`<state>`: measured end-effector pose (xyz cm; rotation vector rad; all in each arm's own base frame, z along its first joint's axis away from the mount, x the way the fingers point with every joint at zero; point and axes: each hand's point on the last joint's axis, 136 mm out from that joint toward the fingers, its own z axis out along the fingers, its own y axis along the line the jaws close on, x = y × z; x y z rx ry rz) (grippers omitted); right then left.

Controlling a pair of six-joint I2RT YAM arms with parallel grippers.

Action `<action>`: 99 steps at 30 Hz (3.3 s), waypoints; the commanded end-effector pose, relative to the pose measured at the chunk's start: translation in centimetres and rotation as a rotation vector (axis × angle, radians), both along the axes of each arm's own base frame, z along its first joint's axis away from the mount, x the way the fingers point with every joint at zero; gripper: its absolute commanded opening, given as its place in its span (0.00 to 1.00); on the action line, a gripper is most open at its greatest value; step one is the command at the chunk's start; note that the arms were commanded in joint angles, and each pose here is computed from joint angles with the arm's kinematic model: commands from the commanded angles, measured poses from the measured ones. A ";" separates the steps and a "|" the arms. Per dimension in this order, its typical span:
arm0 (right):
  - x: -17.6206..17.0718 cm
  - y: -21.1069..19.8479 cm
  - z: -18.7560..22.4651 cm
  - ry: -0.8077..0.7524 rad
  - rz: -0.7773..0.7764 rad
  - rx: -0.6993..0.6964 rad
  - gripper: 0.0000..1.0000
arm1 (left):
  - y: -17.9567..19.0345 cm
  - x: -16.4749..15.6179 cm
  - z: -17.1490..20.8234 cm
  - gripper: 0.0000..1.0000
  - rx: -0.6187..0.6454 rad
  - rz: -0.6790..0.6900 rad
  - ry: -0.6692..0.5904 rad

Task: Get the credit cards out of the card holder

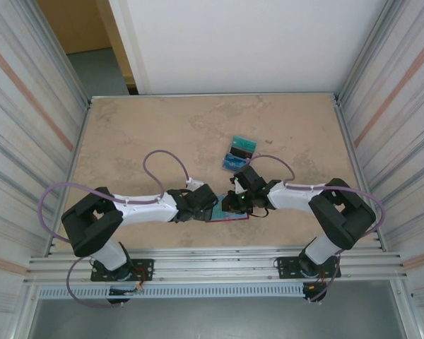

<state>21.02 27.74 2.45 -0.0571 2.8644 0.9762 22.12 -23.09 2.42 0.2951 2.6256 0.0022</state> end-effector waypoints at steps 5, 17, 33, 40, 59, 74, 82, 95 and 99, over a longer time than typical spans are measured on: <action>-0.6 0.8 -0.1 0.046 0.013 0.082 0.17 | 0.7 -0.6 -0.8 0.99 0.052 0.000 0.033; -0.8 1.5 0.7 0.064 0.030 0.194 0.06 | 0.3 -0.4 -0.7 0.99 0.055 -0.006 0.036; 0.0 -0.9 0.2 0.061 -0.038 0.138 0.00 | 0.8 -0.5 -0.6 0.99 0.070 0.009 0.039; 0.3 -2.4 0.5 0.037 -0.053 0.073 0.00 | 0.8 -0.4 -0.6 0.99 0.076 0.010 0.040; 0.6 -3.5 1.0 0.013 -0.096 0.040 0.00 | -0.8 1.2 3.5 0.99 0.039 -0.032 -0.054; 0.3 -4.0 1.2 0.006 -0.106 0.029 0.00 | -4.5 1.7 2.5 0.99 0.094 -0.157 -0.057; 0.3 -4.0 1.4 0.005 -0.113 0.059 0.00 | -4.0 1.4 1.3 0.99 0.119 -0.143 -0.029; 0.2 -2.6 2.6 0.016 -0.091 0.297 0.19 | -2.9 0.2 -0.7 0.99 0.147 -0.136 0.039; 0.5 -2.3 2.7 0.009 -0.086 0.313 0.20 | -2.9 -0.1 -1.0 0.99 0.141 -0.132 0.051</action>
